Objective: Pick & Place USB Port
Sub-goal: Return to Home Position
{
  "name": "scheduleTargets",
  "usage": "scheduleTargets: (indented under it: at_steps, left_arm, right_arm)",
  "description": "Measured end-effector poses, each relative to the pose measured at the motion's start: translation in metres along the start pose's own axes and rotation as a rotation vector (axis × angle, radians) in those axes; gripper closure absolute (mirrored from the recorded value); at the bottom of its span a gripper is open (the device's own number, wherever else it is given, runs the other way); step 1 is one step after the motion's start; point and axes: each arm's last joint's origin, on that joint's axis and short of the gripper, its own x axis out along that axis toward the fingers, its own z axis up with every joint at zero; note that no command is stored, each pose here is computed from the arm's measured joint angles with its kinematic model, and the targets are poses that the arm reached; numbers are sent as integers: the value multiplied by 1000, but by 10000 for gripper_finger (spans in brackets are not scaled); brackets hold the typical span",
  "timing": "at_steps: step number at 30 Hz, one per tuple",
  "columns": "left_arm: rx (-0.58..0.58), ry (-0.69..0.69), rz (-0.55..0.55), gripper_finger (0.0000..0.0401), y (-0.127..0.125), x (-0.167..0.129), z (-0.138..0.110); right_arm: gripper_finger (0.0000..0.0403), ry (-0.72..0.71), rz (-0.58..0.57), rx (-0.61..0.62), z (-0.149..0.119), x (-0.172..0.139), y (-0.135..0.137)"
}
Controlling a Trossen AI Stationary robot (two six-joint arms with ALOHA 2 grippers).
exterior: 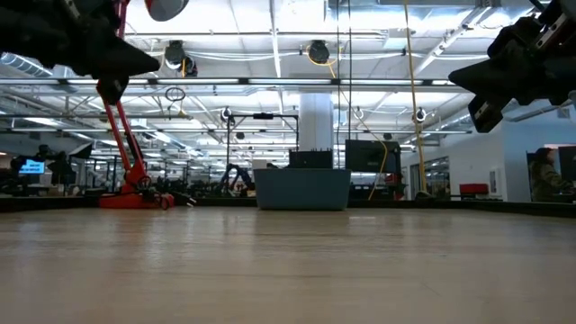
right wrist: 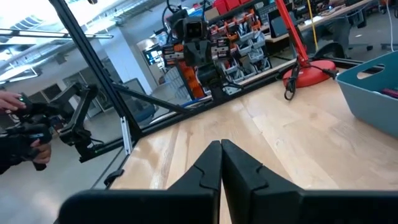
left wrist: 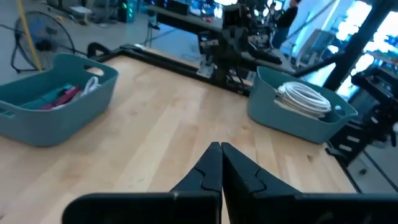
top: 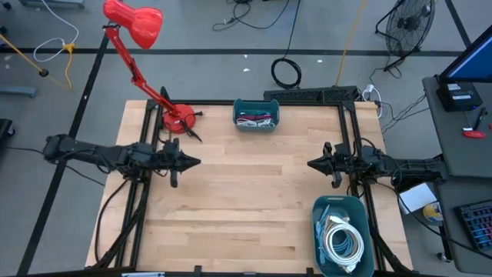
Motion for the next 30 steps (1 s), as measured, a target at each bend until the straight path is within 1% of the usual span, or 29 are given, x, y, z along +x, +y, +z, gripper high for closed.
scheduleTargets:
  at_steps: [6,12,16,23,27,30]
  left_arm:
    - [-1,-53,13,400,10,-10,-13]
    - [36,-93,-6,400,13,-17,-20]
    - [37,-126,-26,400,15,-22,-22]
    - [63,-78,-61,400,19,-29,-28]
    - [73,-32,-12,400,24,-33,-34]
    - [76,-47,7,399,27,-37,-34]
  right_arm:
    - [403,0,0,0,0,0,0]
    - [403,0,0,0,0,0,0]
    - [403,0,0,0,0,0,0]
    - [403,0,0,0,0,0,0]
    - [403,0,0,0,0,0,0]
    - [403,0,0,0,0,0,0]
